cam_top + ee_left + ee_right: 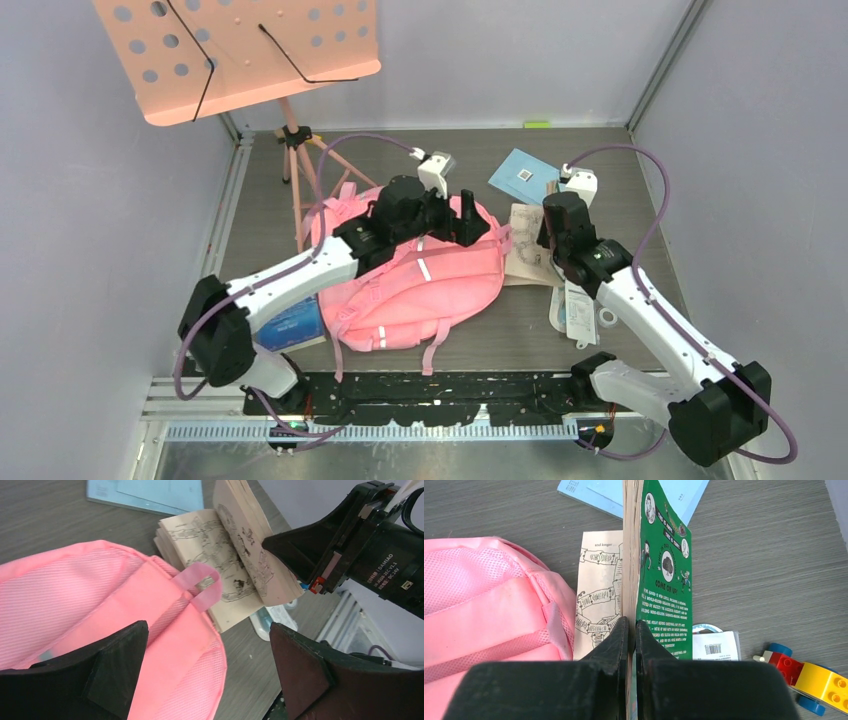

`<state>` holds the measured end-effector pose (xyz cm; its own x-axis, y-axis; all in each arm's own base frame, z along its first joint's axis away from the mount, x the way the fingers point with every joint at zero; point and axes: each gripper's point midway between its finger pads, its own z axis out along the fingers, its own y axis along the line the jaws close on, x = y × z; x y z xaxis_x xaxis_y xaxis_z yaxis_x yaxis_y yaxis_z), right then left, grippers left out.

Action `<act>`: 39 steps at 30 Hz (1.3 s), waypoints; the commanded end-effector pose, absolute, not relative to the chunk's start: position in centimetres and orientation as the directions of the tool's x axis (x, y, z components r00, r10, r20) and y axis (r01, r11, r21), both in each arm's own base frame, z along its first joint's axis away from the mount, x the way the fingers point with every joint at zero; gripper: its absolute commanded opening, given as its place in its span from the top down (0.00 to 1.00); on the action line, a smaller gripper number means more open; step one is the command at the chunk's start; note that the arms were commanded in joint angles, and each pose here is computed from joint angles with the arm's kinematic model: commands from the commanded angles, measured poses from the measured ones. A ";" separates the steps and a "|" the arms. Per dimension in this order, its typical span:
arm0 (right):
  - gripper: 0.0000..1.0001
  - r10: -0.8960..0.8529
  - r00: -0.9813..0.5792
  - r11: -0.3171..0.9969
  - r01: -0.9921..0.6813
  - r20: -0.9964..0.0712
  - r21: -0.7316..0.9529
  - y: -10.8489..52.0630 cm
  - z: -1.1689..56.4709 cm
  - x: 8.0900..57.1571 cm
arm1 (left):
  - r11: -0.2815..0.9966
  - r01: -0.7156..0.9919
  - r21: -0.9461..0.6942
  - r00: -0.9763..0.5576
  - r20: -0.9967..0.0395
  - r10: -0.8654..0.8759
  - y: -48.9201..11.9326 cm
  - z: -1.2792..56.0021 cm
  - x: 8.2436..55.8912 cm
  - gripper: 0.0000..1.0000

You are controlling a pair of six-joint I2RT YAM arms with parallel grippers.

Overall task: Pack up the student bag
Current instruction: Pick up the book from the center of the board.

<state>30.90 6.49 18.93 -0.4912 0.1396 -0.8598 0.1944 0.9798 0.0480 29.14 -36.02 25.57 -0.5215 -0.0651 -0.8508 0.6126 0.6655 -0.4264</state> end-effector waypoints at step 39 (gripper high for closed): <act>0.99 0.295 -0.378 0.947 0.241 -0.878 0.215 6.9 20.2 31.4 | 0.310 0.757 -0.575 -0.538 -0.818 -0.205 -54.7 19.2 25.7 0.11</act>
<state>30.11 6.63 17.31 -0.4870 0.2398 -0.8398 0.2432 0.9608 0.1333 24.43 -53.84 16.49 -0.5783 -0.1087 -0.8086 0.7526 0.3115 -0.5801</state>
